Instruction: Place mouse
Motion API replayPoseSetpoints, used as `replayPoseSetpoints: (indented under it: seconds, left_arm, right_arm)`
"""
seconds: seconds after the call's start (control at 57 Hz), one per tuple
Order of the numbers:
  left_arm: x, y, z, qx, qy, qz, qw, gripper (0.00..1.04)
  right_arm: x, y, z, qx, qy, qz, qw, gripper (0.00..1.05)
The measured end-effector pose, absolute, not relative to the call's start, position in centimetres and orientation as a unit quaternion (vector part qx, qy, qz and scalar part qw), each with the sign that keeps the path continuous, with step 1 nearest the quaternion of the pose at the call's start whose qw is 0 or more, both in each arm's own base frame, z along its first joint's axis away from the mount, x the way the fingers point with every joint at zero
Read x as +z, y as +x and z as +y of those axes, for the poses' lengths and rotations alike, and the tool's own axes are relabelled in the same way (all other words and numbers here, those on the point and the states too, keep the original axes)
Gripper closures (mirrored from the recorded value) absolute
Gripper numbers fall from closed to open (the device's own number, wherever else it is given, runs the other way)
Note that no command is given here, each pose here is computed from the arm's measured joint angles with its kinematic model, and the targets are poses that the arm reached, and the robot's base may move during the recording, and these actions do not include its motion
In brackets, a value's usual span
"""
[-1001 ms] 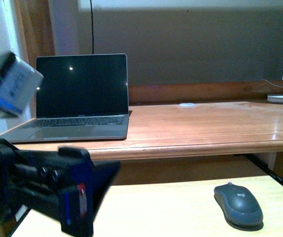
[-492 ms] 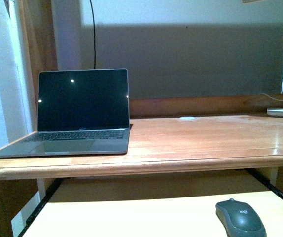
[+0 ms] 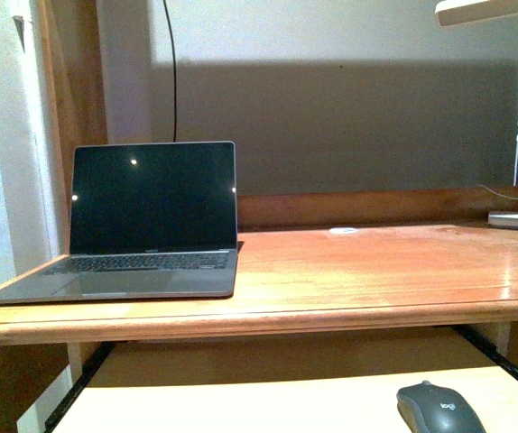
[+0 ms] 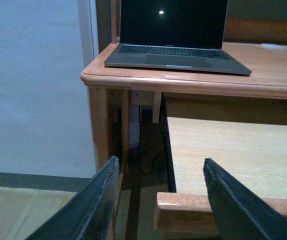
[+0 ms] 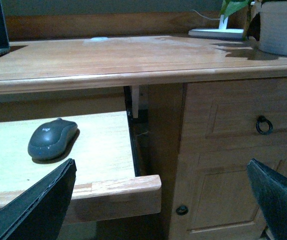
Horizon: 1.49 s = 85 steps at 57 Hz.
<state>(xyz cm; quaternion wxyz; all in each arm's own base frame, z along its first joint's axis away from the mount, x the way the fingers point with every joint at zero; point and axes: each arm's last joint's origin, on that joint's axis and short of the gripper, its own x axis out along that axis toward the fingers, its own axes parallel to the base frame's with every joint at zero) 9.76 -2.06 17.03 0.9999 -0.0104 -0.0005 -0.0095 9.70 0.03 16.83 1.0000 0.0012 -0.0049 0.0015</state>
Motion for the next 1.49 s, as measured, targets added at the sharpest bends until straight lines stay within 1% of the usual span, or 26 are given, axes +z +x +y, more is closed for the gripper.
replayPoseSetpoints:
  seconds: [0.018,0.088,0.105,0.14,0.158,0.176,0.263,0.316,0.456,0.544,0.737,0.843,0.878,0.948,1.018,1.036,1.141,1.159,1.194,1.369,1.387,1.422,1.492]
  left_arm:
    - [16.8,9.8,-1.9,-0.007,-0.010,0.000,1.000,0.73]
    - [16.6,9.8,-1.5,-0.006,-0.008,0.000,1.000,0.89]
    - [16.6,9.8,-1.5,-0.005,-0.008,0.000,1.000,0.89]
    - [16.7,9.7,-1.4,-0.005,-0.008,-0.002,1.000,0.97]
    - [16.7,9.7,-1.3,-0.005,-0.008,-0.002,1.000,0.98]
    - [16.7,9.7,-1.3,-0.005,-0.008,-0.002,1.000,1.02]
    - [16.6,9.7,-0.8,-0.023,-0.006,-0.001,1.000,1.02]
    - [16.6,9.8,-0.2,-0.003,-0.005,-0.001,1.000,1.02]
    - [16.6,9.7,-0.1,-0.002,-0.005,-0.002,1.000,1.02]
    - [16.6,9.7,-0.1,-0.002,-0.005,-0.002,1.000,1.02]
    - [16.6,9.7,-0.1,-0.002,-0.005,-0.002,1.000,1.02]
    - [16.6,9.7,-0.1,-0.002,-0.005,-0.002,1.000,1.02]
    - [16.6,9.7,-0.1,-0.002,-0.005,-0.002,1.000,0.99]
    - [16.6,9.7,-0.1,-0.002,-0.005,-0.002,1.000,0.87]
    - [16.6,9.7,-0.1,-0.002,-0.005,-0.002,1.000,0.71]
    - [16.6,9.7,-0.1,-0.002,-0.005,-0.002,1.000,0.65]
    - [16.6,9.7,-0.1,-0.002,-0.005,-0.002,1.000,0.50]
    - [16.6,9.7,-0.1,-0.002,-0.005,-0.002,1.000,0.44]
    - [16.6,9.7,-0.1,-0.002,-0.005,-0.002,1.000,0.37]
    - [16.6,9.7,-0.1,-0.002,-0.005,-0.002,1.000,0.12]
    - [16.6,9.7,-0.1,-0.002,-0.005,-0.002,1.000,0.08]
    - [16.6,9.7,-0.1,-0.002,-0.004,-0.002,1.000,0.06]
    - [16.6,9.7,-0.1,-0.002,-0.004,-0.002,1.000,0.08]
  right_arm:
    - [16.8,9.7,0.0,0.001,0.001,-0.005,1.000,0.00]
    - [16.8,9.7,0.0,0.002,0.001,-0.005,1.000,0.00]
    - [16.8,9.7,0.0,0.002,0.001,-0.005,1.000,0.00]
    - [16.8,9.7,0.0,0.002,0.001,-0.005,1.000,0.00]
    - [16.8,9.7,0.0,0.004,0.001,-0.004,1.000,0.00]
    - [16.7,9.7,0.0,0.018,0.008,0.003,1.000,0.00]
    - [16.8,10.3,0.5,0.085,0.040,0.033,0.995,0.00]
    - [17.3,11.2,1.1,0.104,0.046,0.040,0.993,0.00]
    - [19.7,14.1,2.8,0.114,0.046,0.031,0.992,0.00]
    - [20.6,16.0,4.1,0.121,0.040,0.037,0.991,0.00]
    - [20.6,19.9,7.3,0.131,0.003,0.068,0.989,0.00]
    - [20.4,21.4,8.8,0.136,-0.018,0.076,0.988,0.00]
    - [20.4,21.8,9.2,0.136,-0.024,0.075,0.988,0.00]
    - [20.3,22.8,10.1,0.133,-0.044,0.072,0.987,0.00]
    - [19.9,23.7,10.9,0.135,-0.067,0.076,0.986,0.00]
    - [19.7,24.0,11.2,0.133,-0.076,0.079,0.985,0.00]
    - [19.1,24.4,12.1,0.132,-0.099,0.089,0.982,0.00]
    - [18.9,24.6,12.5,0.133,-0.106,0.094,0.981,0.00]
    - [18.5,24.8,13.0,0.132,-0.118,0.102,0.979,0.00]
    - [17.0,26.5,14.4,0.112,-0.143,0.152,0.972,0.00]
    - [17.0,26.6,14.5,0.110,-0.144,0.155,0.971,0.00]
    - [16.8,27.2,14.7,0.100,-0.146,0.168,0.970,0.00]
    - [16.8,28.0,14.9,0.090,-0.147,0.184,0.968,0.00]
